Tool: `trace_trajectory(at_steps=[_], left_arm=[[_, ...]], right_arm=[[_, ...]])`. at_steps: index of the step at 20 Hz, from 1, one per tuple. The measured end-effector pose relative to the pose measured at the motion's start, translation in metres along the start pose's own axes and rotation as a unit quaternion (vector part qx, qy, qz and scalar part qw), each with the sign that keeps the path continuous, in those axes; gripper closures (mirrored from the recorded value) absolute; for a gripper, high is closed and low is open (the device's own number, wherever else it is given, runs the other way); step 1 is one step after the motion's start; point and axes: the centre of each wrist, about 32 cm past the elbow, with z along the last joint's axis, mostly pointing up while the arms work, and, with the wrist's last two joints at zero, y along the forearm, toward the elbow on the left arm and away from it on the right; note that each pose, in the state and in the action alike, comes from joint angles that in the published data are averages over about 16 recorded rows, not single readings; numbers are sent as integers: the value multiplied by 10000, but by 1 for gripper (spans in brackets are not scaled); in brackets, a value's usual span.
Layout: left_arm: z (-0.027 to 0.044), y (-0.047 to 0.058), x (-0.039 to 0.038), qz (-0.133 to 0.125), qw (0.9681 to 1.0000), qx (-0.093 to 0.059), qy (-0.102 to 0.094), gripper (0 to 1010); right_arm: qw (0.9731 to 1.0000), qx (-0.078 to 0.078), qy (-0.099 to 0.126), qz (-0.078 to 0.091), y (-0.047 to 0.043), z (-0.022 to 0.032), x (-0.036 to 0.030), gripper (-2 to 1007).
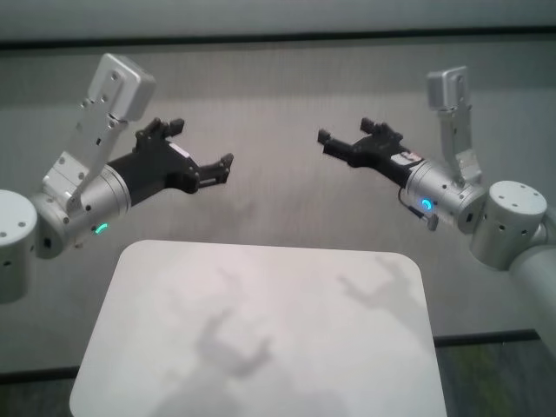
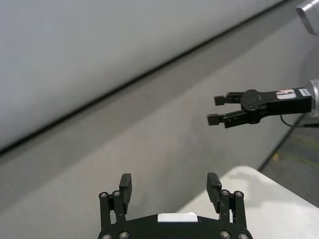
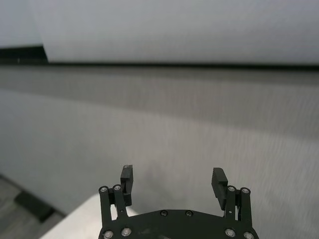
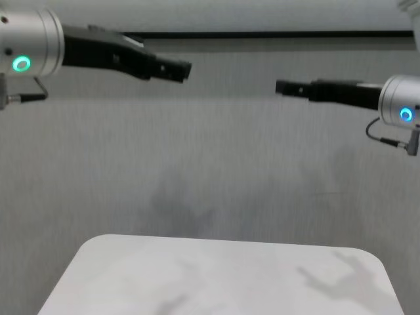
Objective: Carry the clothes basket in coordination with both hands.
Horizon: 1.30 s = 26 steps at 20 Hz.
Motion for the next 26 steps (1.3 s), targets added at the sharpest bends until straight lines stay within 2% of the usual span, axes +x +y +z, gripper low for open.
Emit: trace_trajectory(at_steps=[4,7,11,15,19,23,26], left_arm=[[-8,-5,-7,-30,9998,180,62,8],[-17,-11,-16,32,9995,306,122,8],[-63,-26,-40,311,9980,330,445,8],[-149,-44,-70,645,9932,298,924,8],[-254,-64,-108,901,9867,355,1304,8],[-351,-81,-139,1033,9822,409,1516,8],[-387,-89,-144,999,9830,459,1470,8]], right_arm=[[9999,-162,10,43,9,-15,-9,2],[9997,-223,7,56,10,-20,-11,2],[9997,-230,7,49,9,-22,-9,2],[9998,-195,33,3,9,-26,1,2],[9998,-167,74,-46,10,-28,15,2],[9998,-148,114,-93,12,-31,28,2],[9997,-135,143,-126,13,-33,37,2]])
